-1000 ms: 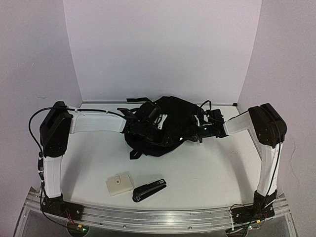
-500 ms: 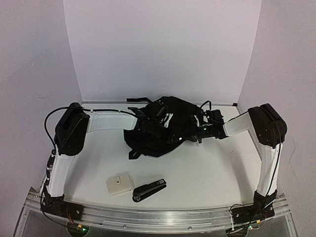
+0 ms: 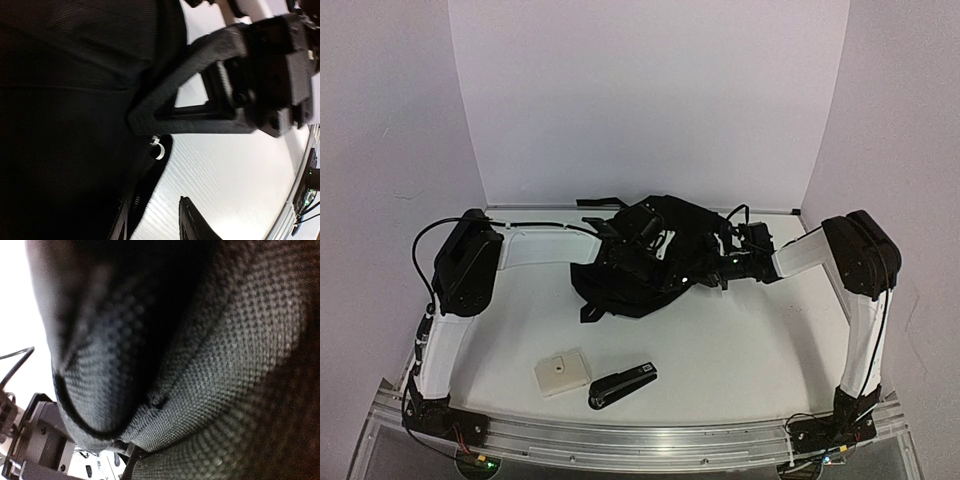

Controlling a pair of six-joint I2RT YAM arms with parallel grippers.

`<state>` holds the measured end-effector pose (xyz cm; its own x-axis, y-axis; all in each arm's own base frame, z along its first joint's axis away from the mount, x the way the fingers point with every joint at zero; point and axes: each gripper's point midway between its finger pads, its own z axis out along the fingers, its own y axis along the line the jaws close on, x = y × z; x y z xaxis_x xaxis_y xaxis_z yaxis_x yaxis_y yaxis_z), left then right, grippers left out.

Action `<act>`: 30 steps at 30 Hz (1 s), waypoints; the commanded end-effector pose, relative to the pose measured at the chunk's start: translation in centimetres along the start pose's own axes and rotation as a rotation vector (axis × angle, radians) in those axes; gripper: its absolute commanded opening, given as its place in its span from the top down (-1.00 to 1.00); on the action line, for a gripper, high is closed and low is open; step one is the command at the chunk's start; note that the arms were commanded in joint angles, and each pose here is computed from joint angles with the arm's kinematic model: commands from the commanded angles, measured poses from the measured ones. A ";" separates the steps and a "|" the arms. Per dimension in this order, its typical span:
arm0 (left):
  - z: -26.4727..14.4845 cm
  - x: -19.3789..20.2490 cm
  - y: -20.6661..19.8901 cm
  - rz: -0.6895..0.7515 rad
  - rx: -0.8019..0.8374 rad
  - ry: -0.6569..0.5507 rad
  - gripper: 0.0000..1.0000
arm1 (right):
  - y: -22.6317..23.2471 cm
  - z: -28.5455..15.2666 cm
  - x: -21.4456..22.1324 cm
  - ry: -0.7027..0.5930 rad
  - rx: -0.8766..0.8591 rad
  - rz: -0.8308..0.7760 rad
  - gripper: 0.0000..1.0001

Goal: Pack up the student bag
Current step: Adjust the student bag at the center of the board.

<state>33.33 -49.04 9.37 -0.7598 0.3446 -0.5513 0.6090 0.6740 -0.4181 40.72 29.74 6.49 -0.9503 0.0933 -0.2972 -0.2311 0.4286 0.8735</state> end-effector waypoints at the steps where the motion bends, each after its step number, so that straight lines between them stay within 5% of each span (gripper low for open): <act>1: -5.2 -2.1 -4.2 0.049 0.068 -0.071 0.29 | 2.8 0.1 -0.2 0.005 -0.083 -0.054 1.00; 30: -1.7 -0.5 -0.6 -0.096 0.073 0.033 0.35 | 3.8 -0.3 -0.2 0.000 -0.109 -0.068 1.00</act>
<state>32.16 -48.07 10.65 -0.8112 0.3295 -0.4830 0.5655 0.6522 -0.5048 40.61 30.00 7.04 -0.9500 0.0943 -0.2976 -0.2376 0.3995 0.8854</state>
